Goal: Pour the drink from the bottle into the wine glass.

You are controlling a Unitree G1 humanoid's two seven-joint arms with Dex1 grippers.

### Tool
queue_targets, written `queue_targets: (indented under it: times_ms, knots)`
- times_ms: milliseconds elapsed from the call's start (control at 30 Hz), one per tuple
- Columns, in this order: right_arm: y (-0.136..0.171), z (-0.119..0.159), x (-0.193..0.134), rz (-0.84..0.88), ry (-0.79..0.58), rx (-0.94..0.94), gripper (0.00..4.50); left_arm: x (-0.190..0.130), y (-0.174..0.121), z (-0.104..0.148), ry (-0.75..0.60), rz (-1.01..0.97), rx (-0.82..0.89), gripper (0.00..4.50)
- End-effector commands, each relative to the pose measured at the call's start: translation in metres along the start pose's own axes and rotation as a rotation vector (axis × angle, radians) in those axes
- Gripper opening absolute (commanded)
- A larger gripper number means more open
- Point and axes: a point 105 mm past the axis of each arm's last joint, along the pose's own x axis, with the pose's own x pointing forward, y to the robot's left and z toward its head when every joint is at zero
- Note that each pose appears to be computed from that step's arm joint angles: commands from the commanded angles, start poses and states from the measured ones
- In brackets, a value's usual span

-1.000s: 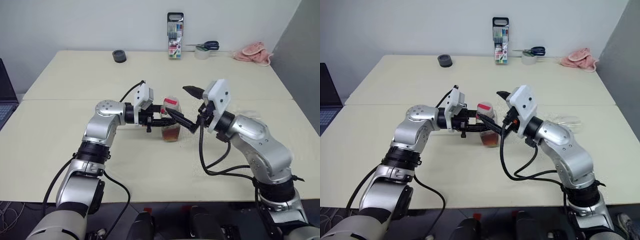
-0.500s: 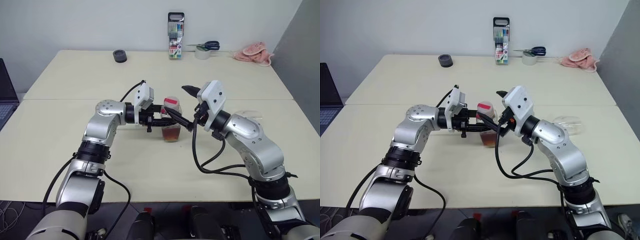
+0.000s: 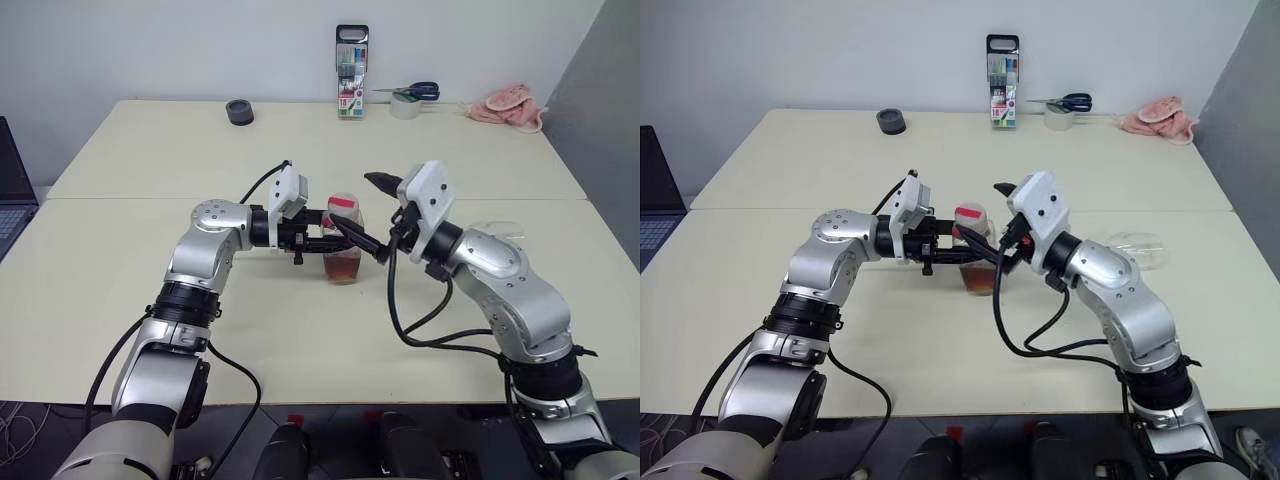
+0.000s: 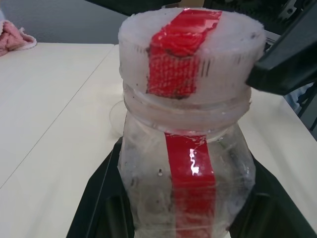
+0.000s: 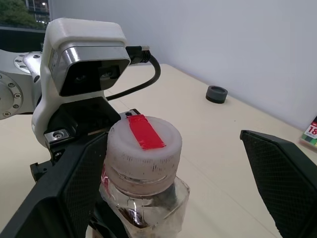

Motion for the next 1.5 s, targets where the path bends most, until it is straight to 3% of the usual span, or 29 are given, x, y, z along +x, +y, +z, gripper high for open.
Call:
queue_targets:
  times_ms: [33,1133,1500]
  knots:
    - [-0.005,0.013,-0.007,-0.017,-0.045,-0.016,4.5,-0.003,0.002,0.018,-0.032,0.003,0.075,1.8]
    - [0.017,0.028,-0.013,0.158,-0.072,0.046,4.5,-0.004,0.001,0.016,-0.044,0.013,0.091,1.8]
    - [0.009,0.022,-0.008,0.125,-0.02,0.06,4.5,0.001,-0.008,0.015,-0.046,-0.027,0.095,1.8]
